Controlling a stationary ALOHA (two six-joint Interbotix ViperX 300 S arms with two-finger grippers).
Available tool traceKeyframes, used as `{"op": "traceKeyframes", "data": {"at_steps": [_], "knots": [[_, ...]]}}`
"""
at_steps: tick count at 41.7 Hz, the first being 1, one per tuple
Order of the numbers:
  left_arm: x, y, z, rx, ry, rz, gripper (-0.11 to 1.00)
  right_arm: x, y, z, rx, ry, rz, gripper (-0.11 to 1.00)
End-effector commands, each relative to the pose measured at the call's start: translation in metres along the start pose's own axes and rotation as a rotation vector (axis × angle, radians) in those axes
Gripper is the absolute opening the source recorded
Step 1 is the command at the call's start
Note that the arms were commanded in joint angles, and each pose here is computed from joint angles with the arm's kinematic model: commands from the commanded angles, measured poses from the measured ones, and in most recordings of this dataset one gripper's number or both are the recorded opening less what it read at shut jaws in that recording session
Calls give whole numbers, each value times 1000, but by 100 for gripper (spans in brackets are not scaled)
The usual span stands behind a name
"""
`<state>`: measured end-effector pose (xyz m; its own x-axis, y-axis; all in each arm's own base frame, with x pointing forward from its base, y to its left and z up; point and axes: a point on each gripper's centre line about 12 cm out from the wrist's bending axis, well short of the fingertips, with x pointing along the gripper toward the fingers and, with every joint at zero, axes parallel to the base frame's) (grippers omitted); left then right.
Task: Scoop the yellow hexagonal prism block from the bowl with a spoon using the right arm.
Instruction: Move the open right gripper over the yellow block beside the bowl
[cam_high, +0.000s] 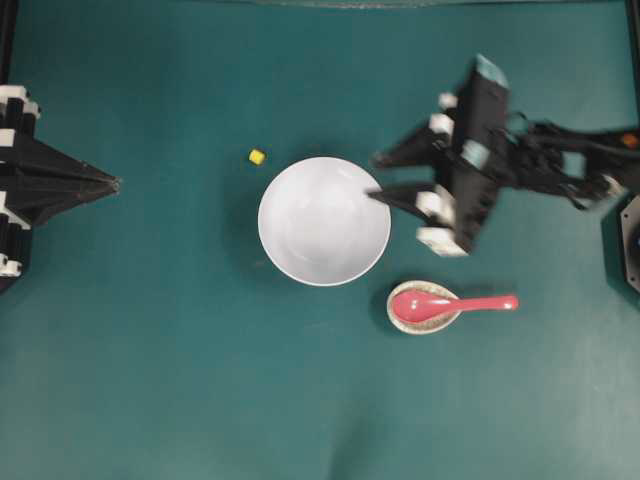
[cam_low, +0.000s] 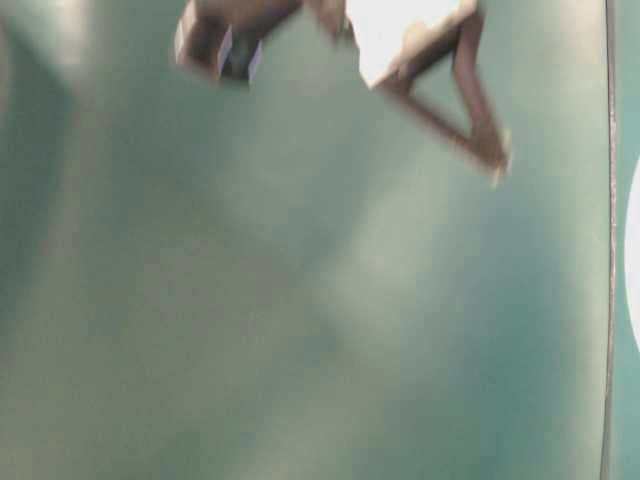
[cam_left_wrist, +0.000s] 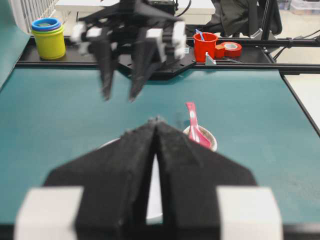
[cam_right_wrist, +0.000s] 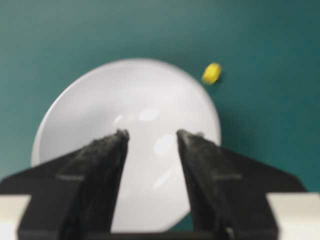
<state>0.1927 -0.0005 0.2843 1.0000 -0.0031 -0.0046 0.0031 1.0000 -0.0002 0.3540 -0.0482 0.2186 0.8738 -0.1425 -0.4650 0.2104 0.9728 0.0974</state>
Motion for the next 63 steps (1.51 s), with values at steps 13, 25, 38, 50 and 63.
{"op": "traceKeyframes", "data": {"at_steps": [13, 25, 38, 50, 63], "knots": [[3, 0, 12, 0, -40, -2, 0, 72, -32, 70, 69, 56, -20, 50], [3, 0, 12, 1, -41, -2, 0, 105, -45, 103, 89, 157, 23, 50], [3, 0, 13, 0, -43, -1, 0, 117, -63, 110, 152, 281, 18, 50], [3, 0, 13, 0, -51, -2, 0, 127, -71, 108, 184, 421, -53, 50], [3, 0, 14, 0, -57, -2, 0, 154, -63, 90, 185, 514, -43, 50]]}}
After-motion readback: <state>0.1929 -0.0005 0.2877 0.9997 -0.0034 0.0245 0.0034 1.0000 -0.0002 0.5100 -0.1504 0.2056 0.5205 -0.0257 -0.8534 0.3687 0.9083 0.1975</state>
